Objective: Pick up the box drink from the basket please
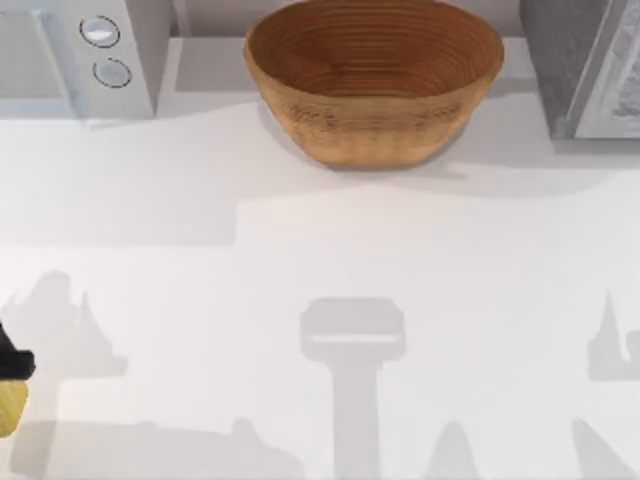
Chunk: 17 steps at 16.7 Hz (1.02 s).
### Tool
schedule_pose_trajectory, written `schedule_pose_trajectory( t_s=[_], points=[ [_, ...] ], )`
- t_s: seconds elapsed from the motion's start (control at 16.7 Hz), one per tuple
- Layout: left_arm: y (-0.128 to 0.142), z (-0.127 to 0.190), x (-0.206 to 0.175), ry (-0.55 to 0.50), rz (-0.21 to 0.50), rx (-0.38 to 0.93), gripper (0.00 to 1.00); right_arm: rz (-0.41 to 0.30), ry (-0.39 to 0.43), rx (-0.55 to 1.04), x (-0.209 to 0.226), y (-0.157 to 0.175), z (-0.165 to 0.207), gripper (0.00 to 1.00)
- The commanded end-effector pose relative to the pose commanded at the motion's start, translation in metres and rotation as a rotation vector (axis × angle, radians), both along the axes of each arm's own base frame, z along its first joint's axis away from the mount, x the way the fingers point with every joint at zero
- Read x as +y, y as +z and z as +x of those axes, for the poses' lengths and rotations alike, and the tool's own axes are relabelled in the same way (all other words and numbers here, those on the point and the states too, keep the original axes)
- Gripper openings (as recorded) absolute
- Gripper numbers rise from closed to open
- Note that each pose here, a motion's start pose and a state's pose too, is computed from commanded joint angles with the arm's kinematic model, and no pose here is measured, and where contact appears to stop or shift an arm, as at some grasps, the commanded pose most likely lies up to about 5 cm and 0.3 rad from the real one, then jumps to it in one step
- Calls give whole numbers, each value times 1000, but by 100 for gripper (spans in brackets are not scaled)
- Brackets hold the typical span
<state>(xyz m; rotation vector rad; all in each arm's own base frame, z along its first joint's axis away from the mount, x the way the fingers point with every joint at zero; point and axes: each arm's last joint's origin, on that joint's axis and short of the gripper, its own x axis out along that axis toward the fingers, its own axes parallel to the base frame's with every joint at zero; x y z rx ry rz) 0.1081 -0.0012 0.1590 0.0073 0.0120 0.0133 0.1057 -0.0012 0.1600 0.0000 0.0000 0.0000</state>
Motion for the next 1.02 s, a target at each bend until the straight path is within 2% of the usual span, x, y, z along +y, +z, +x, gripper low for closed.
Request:
schedule_pose_trajectory(
  t_s=[0.24, 0.78, 1.02],
  points=[
    [5, 9, 2, 78, 11, -7, 0, 0, 0, 0, 0, 0, 0, 100],
    [26, 43, 7, 356, 17, -104, 0, 0, 0, 0, 0, 0, 0, 100],
    [27, 54, 8, 439, 14, -127, 0, 0, 0, 0, 0, 0, 0, 100]
  ],
)
